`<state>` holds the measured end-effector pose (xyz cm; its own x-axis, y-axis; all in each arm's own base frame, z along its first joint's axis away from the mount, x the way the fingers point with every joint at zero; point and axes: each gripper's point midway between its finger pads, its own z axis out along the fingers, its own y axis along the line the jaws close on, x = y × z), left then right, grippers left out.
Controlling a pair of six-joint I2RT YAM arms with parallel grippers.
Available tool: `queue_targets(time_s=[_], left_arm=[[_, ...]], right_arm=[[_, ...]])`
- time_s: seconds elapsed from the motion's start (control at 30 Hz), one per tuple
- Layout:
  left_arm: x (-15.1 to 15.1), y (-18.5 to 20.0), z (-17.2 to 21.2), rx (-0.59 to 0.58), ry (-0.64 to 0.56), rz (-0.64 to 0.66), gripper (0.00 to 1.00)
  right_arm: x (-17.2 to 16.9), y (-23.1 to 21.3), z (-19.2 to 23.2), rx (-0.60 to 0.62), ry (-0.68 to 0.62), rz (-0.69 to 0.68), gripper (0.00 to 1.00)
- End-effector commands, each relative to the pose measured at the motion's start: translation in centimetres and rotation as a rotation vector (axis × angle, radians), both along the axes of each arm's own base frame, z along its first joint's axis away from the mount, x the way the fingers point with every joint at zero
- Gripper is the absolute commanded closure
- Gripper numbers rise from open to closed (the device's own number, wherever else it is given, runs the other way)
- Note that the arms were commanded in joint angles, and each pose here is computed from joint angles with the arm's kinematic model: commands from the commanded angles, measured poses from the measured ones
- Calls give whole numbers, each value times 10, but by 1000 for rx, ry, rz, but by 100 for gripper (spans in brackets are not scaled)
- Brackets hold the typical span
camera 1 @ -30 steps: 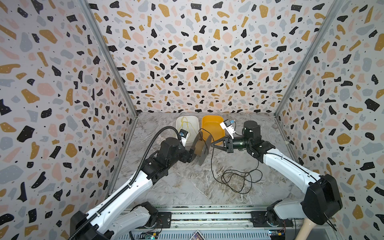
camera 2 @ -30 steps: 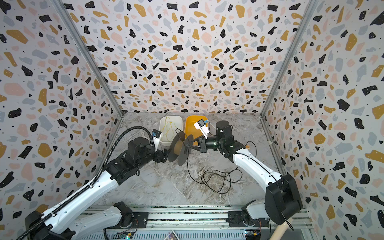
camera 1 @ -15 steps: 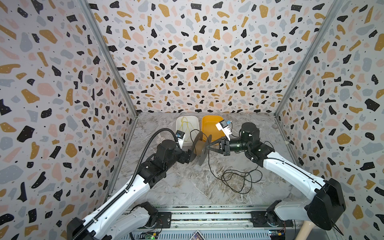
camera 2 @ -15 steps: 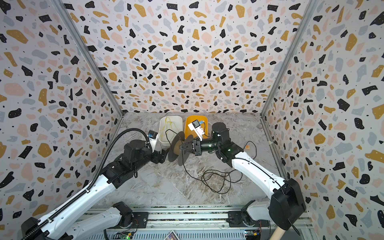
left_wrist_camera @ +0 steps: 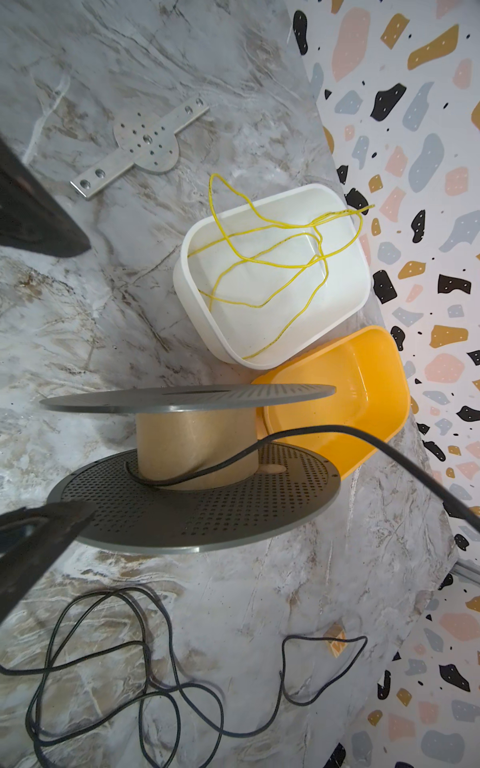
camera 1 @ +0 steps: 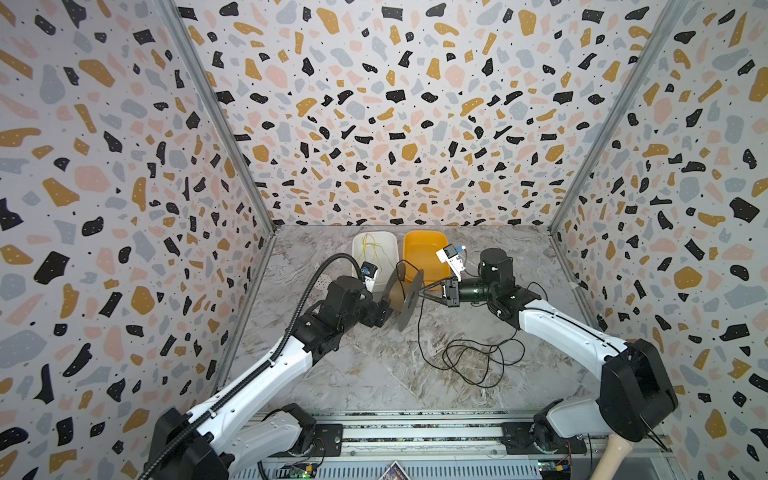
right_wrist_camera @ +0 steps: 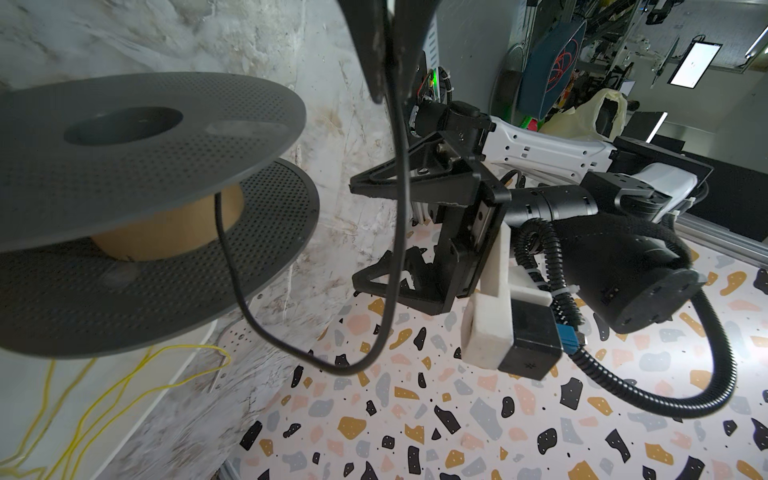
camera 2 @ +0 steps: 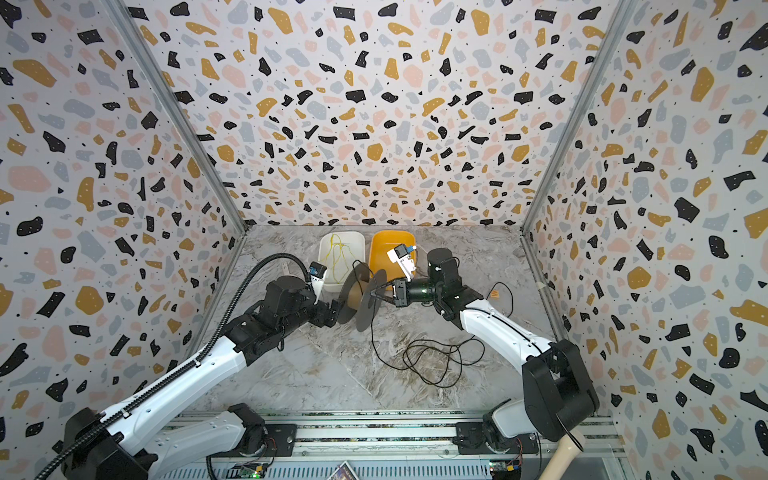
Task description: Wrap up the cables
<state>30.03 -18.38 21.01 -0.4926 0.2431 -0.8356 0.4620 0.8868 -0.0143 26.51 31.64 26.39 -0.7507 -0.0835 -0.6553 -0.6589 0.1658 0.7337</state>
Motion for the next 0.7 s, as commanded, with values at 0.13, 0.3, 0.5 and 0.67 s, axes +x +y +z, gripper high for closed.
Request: queue_targets(time_s=[0.13, 0.3, 0.5, 0.67], left_arm=[[19, -21, 18, -163, -31, 15, 9], [26, -26, 21, -200, -54, 21, 9], [34, -27, 19, -210, -79, 42, 9], [42, -30, 13, -216, -77, 57, 12]], right_arm=[[-4, 0, 0, 28, -17, 54, 100], [-18, 0, 11, 79, -2, 113, 100], [-32, 5, 10, 91, 56, 168, 100], [-36, 8, 1, 77, 85, 176, 100]])
